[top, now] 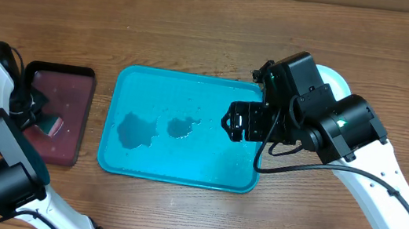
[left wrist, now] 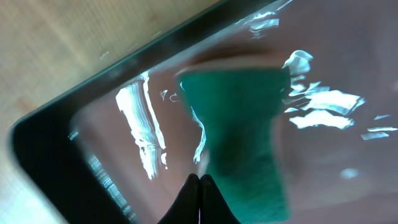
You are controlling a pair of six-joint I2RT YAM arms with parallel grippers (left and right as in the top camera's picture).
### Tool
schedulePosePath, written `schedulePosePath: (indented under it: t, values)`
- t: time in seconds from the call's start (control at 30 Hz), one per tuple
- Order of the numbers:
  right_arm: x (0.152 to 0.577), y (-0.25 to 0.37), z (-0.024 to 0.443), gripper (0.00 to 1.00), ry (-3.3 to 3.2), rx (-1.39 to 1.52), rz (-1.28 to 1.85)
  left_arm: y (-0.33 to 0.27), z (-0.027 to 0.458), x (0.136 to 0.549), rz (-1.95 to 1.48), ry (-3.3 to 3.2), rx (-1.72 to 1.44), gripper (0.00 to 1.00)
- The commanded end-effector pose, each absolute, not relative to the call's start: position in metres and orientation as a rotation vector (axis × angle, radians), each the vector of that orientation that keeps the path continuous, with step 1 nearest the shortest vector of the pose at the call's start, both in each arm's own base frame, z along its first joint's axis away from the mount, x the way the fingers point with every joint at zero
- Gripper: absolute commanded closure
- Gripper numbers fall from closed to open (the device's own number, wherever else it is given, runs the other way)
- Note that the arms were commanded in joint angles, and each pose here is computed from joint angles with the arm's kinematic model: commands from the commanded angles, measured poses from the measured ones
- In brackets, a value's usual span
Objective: Clean dirty plates on tray and stack at the side
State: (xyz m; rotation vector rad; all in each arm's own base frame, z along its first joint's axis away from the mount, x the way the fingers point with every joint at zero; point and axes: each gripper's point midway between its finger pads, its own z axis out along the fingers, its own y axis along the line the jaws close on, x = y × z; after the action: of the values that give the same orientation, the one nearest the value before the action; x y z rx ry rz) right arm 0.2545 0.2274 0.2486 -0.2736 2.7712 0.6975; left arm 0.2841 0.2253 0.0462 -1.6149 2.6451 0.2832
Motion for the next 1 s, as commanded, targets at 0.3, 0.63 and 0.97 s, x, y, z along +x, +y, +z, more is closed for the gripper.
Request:
schedulePosePath:
  t: [0.3, 0.63, 0.97]
  values:
    - [0.254, 0.227, 0.262, 0.13, 2.728, -0.277, 0.707, 0.238, 0.072, 0.293, 0.305, 2.503, -1.682, 0.96]
    - [0.255, 0.228, 0.262, 0.12, 2.723, -0.277, 0.709, 0.219, 0.02, 0.294, 0.199, 2.57, -1.559, 0.96]
    - [0.254, 0.228, 0.262, 0.12, 2.725, -0.279, 0.709, 0.216, 0.026, 0.291, 0.189, 2.596, -1.573, 0.96]
